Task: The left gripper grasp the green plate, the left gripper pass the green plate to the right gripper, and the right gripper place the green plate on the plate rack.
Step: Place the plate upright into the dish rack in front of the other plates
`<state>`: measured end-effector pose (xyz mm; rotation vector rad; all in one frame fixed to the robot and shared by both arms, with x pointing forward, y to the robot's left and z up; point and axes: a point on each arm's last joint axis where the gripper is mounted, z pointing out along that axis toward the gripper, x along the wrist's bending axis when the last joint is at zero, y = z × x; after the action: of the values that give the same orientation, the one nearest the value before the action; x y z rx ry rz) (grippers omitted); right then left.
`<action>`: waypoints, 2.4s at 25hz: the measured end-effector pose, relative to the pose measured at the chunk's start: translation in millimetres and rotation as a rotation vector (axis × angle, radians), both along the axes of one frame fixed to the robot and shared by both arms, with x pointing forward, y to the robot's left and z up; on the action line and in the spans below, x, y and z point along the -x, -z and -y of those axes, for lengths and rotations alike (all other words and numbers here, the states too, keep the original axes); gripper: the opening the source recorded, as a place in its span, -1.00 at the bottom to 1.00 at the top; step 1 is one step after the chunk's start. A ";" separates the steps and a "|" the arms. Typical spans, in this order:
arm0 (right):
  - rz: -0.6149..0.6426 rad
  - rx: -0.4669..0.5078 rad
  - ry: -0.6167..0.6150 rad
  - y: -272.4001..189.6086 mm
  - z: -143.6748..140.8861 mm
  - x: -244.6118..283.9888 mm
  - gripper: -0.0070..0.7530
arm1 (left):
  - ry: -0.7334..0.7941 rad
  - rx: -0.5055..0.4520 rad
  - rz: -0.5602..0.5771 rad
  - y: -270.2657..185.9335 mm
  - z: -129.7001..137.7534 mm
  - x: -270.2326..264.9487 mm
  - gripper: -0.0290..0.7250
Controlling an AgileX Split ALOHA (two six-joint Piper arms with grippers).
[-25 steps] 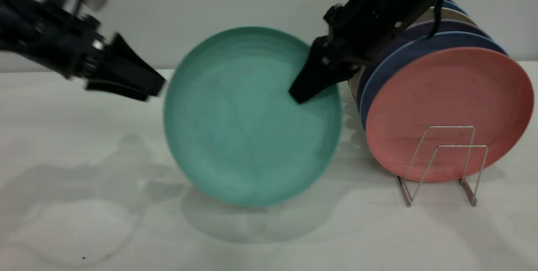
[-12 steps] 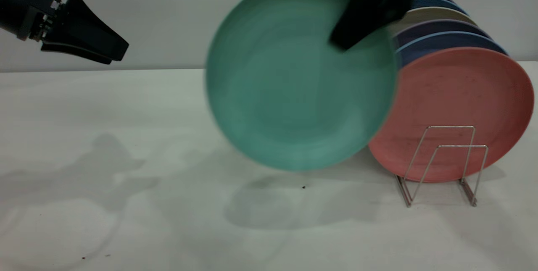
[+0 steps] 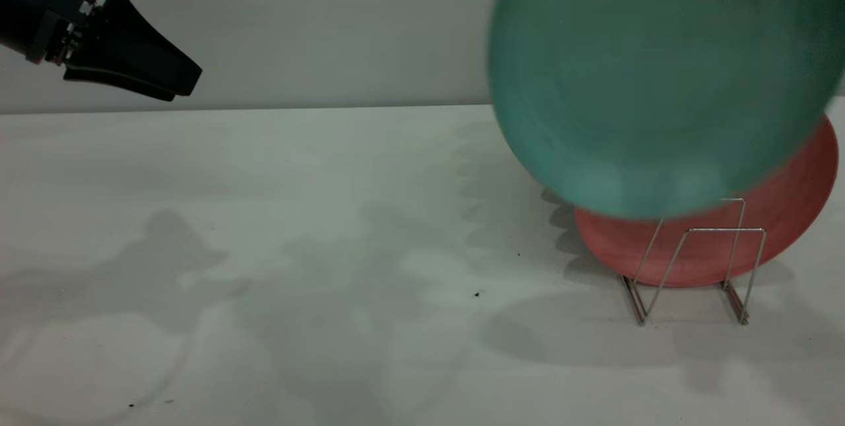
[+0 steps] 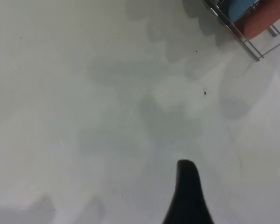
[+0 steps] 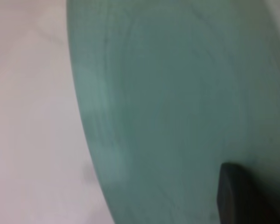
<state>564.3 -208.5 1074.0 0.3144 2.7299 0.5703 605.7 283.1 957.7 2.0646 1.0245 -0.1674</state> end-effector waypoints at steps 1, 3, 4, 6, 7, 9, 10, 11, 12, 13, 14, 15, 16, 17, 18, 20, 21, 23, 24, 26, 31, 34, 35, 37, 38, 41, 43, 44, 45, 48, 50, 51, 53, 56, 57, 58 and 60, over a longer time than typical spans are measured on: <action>0.001 0.006 0.028 13.7 6.0 -0.3 -0.71 | 0.000 0.000 0.000 0.0 0.0 0.0 0.62; 0.017 0.018 0.079 36.3 15.3 -1.3 -0.71 | 0.000 0.000 0.000 0.0 0.0 0.0 0.62; 0.035 0.023 0.097 44.1 18.4 -1.5 -0.71 | 0.000 0.000 0.000 0.0 0.0 0.0 0.62; 0.056 0.032 0.099 50.0 20.9 -1.7 -0.71 | 0.000 0.000 0.000 0.0 0.0 0.0 0.62; 0.060 0.033 0.096 50.4 21.2 -1.8 -0.71 | -0.001 -0.001 0.000 0.0 0.0 -0.1 0.62; 0.069 0.031 0.087 50.2 20.8 -2.2 -0.71 | -0.002 -0.002 0.001 0.1 -0.1 -0.2 0.62; 0.070 0.032 0.082 50.2 20.7 -2.2 -0.71 | -0.003 -0.003 0.003 0.2 -0.3 -0.4 0.62; 0.072 0.033 0.079 50.2 20.7 -2.2 -0.71 | -0.005 -0.005 0.004 0.2 -0.4 -0.6 0.62; 0.074 0.037 0.072 50.2 20.7 -2.2 -0.71 | -0.006 -0.005 0.005 0.2 -0.4 -0.7 0.62; 0.079 0.042 0.061 49.9 20.7 -2.1 -0.71 | -0.006 -0.005 0.005 0.2 -0.4 -0.7 0.62; 0.085 0.050 0.044 49.9 20.8 -2.1 -0.71 | -0.006 -0.006 0.005 0.3 -0.5 -0.7 0.62; 0.091 0.058 0.028 49.9 20.8 -2.1 -0.71 | -0.007 -0.007 0.006 0.3 -0.5 -0.8 0.62; 0.099 0.067 0.010 49.5 20.8 -1.9 -0.71 | -0.007 -0.007 0.006 0.3 -0.5 -0.8 0.62; 0.107 0.076 -0.010 49.2 20.8 -1.8 -0.71 | -0.007 -0.007 0.006 0.3 -0.5 -0.8 0.62; 0.114 0.081 -0.021 48.5 20.9 -1.6 -0.71 | -0.007 -0.007 0.006 0.3 -0.5 -0.8 0.62; 0.122 0.086 -0.028 47.0 22.7 -1.3 -0.71 | -0.008 -0.007 0.006 0.3 -0.6 -0.9 0.62; 0.122 0.086 -0.028 46.3 23.6 -1.0 -0.71 | -0.008 -0.007 0.006 0.3 -0.6 -0.9 0.62; 0.131 0.087 -0.025 43.0 25.7 0.3 -0.71 | -0.008 -0.007 0.006 0.3 -0.6 -0.9 0.62; 0.140 0.086 -0.023 39.9 26.6 1.6 -0.71 | -0.008 -0.007 0.006 0.3 -0.6 -0.9 0.62; 0.170 0.083 -0.017 30.6 28.4 5.2 -0.71 | -0.008 -0.007 0.006 0.3 -0.6 -0.9 0.62; 0.197 0.064 0.033 23.9 39.7 4.5 -0.71 | -0.008 -0.008 0.007 0.4 -0.6 -0.9 0.62; 0.205 0.073 0.060 26.7 50.5 0.0 -0.71 | -0.007 -0.008 0.008 0.4 -0.6 -0.9 0.62; 0.202 0.072 0.065 27.8 52.7 -0.9 -0.71 | -0.007 -0.008 0.008 0.4 -0.6 -0.9 0.62; 0.193 0.054 0.083 29.5 55.4 -2.4 -0.71 | -0.008 -0.008 0.008 0.3 -0.6 -1.0 0.62; 0.188 0.048 0.086 30.7 55.7 -3.0 -0.71 | -0.008 -0.008 0.008 0.3 -0.6 -1.0 0.62; 0.166 0.030 0.082 38.5 53.8 -6.9 -0.71 | -0.009 -0.008 0.009 0.4 -0.7 -1.1 0.62; 0.145 0.029 0.077 47.5 53.3 -10.9 -0.71 | -0.011 -0.009 0.009 0.4 -0.8 -1.3 0.62; 0.139 0.031 0.075 51.3 53.3 -12.9 -0.71 | -0.012 -0.010 0.010 0.4 -0.8 -1.3 0.62; 0.136 0.034 0.074 53.9 53.4 -14.3 -0.71 | -0.012 -0.010 0.010 0.4 -0.8 -1.3 0.62; 0.129 0.035 0.076 58.6 53.4 -16.6 -0.71 | -0.012 -0.010 0.010 0.5 -0.9 -1.4 0.62; 0.127 0.033 0.077 59.6 53.3 -17.1 -0.71 | -0.012 -0.010 0.010 0.5 -0.9 -1.4 0.62; 0.126 0.033 0.077 59.9 53.3 -17.2 -0.71 | -0.012 -0.010 0.010 0.5 -0.9 -1.4 0.62; 0.126 0.033 0.078 59.9 53.3 -17.2 -0.71 | -0.012 -0.010 0.010 0.5 -0.9 -1.4 0.62; 0.123 0.031 0.079 60.0 53.2 -17.1 -0.71 | -0.012 -0.010 0.010 0.5 -0.9 -1.4 0.62; 0.122 0.031 0.079 60.0 53.2 -17.0 -0.71 | -0.012 -0.010 0.010 0.5 -0.9 -1.4 0.62; 0.120 0.029 0.082 60.1 53.2 -16.9 -0.71 | -0.012 -0.010 0.010 0.5 -0.9 -1.4 0.62; 0.115 0.023 0.094 60.1 53.2 -16.9 -0.70 | -0.012 -0.010 0.010 0.5 -0.9 -1.4 0.62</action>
<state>581.1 -261.6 1013.9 0.3889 2.5939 0.5148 607.1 284.0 957.2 2.0659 1.0338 -0.1459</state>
